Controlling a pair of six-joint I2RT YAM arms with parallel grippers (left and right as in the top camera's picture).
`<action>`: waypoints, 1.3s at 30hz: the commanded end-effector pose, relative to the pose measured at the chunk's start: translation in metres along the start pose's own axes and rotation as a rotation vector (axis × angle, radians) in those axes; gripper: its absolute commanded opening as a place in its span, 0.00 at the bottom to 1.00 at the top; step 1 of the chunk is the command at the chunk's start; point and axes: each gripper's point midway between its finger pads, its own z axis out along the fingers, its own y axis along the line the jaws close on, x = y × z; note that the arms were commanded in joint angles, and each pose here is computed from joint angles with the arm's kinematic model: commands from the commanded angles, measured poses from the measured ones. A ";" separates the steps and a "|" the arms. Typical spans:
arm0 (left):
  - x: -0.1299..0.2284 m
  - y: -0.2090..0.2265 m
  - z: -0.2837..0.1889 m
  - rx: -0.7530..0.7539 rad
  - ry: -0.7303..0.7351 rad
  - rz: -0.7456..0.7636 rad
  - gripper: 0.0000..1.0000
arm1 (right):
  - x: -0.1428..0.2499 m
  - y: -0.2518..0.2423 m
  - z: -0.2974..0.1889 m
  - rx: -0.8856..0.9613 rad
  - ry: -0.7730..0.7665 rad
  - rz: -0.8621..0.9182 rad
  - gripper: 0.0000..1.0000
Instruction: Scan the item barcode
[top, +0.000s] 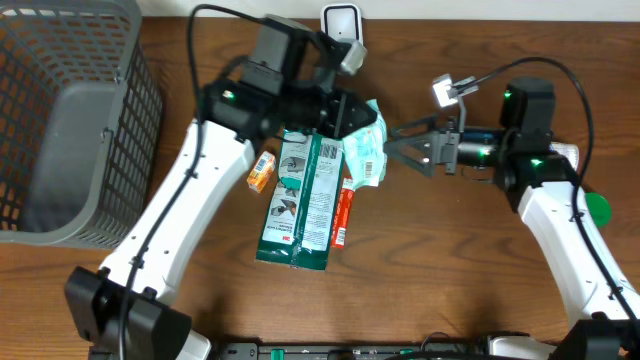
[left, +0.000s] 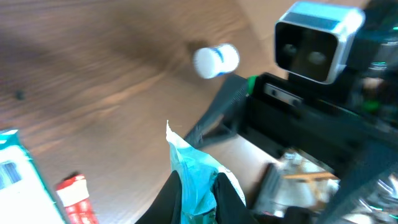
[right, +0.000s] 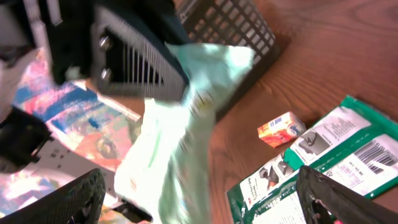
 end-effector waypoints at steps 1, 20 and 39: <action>0.000 -0.029 -0.020 0.242 0.022 -0.014 0.07 | -0.001 0.022 -0.010 -0.113 0.003 -0.106 0.91; 0.004 -0.048 -0.031 0.386 0.032 0.067 0.07 | 0.001 0.070 0.019 -0.293 0.096 -0.223 0.41; 0.004 -0.048 -0.031 0.385 0.031 0.072 0.07 | -0.019 0.072 0.021 -0.241 0.065 -0.118 0.41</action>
